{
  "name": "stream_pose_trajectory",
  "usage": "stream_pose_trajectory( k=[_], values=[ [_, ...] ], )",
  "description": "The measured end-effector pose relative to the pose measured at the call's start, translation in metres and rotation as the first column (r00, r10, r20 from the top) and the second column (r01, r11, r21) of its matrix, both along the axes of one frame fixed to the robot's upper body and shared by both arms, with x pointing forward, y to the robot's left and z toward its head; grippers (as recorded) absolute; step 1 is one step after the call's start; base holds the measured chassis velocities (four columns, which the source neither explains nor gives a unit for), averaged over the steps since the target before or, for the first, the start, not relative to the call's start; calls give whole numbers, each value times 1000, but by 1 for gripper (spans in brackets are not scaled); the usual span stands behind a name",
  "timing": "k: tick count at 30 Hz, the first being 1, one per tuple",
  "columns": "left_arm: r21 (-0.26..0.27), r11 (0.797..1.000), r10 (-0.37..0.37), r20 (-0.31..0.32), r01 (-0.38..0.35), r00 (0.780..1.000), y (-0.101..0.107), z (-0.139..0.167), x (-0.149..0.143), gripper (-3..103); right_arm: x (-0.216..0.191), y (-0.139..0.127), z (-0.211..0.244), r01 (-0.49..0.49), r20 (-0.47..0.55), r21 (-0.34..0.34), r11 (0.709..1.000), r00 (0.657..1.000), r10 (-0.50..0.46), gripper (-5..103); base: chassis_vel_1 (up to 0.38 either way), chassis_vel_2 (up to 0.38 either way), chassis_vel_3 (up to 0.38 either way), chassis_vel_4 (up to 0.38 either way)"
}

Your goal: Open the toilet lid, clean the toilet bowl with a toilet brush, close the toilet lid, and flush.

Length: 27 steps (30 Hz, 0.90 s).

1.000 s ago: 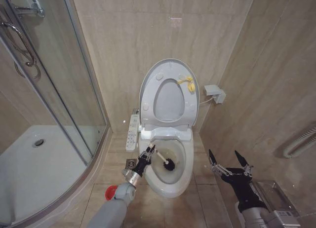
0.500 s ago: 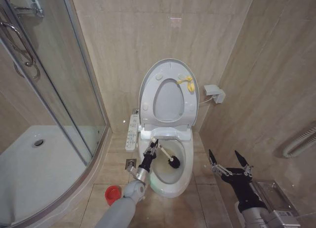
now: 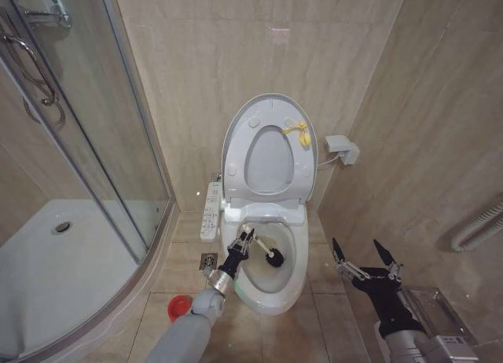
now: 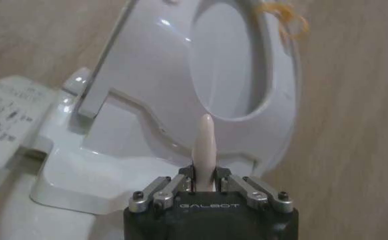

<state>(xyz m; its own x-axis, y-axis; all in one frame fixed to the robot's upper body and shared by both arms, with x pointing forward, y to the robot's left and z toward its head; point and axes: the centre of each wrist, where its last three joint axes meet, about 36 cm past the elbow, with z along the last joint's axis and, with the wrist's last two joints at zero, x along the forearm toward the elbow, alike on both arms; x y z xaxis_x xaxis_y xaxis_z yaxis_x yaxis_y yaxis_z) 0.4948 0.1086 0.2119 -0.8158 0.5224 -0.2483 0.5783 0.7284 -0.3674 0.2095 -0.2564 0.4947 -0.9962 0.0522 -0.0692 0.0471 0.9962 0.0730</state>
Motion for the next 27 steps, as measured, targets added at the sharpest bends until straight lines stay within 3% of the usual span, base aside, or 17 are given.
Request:
stream_pose_trajectory(
  k=[1,2,5,8,10,13,14,17,20,23,26,27],
  values=[
    [-54,998,9,-24,-10,1000,-8,5,0,19,0,0,0,0,0,0,1000,1000,0,100,0,0,0,0],
    [-54,998,9,-24,-10,1000,-8,5,0,19,0,0,0,0,0,0,1000,1000,0,100,0,0,0,0],
    [-201,979,12,-69,-25,998,-30,19,0,19,0,0,0,0,0,0,1000,1000,0,100,0,0,0,0],
    [-223,975,0,-67,-15,998,-35,22,0,19,0,0,0,0,0,0,1000,1000,0,100,0,0,0,0],
    [-210,978,-8,-58,-4,998,-34,20,-1,19,0,0,0,0,0,0,1000,1000,0,100,0,0,0,0],
    [-114,993,-19,-17,17,1000,-22,7,-1,19,0,0,0,0,0,0,1000,1000,0,100,0,0,0,0],
    [-114,993,-19,-17,17,1000,-22,7,-1,19,0,0,0,0,0,0,1000,1000,0,100,0,0,0,0],
    [23,999,-30,43,29,999,-7,-5,0,19,0,0,0,0,0,0,1000,1000,0,100,0,0,0,0],
    [74,997,-30,69,25,997,-3,-8,2,19,0,0,0,0,0,0,1000,1000,0,100,0,0,0,0],
    [64,998,-20,71,16,997,-5,-7,4,19,0,0,0,0,0,0,1000,1000,0,100,0,0,0,0],
    [-45,999,16,39,-15,999,-20,1,8,19,0,0,0,0,0,0,1000,1000,0,100,0,0,0,0],
    [-111,993,33,21,-30,999,-29,7,11,19,0,0,0,0,0,0,1000,1000,0,100,0,0,0,0]
  ],
)
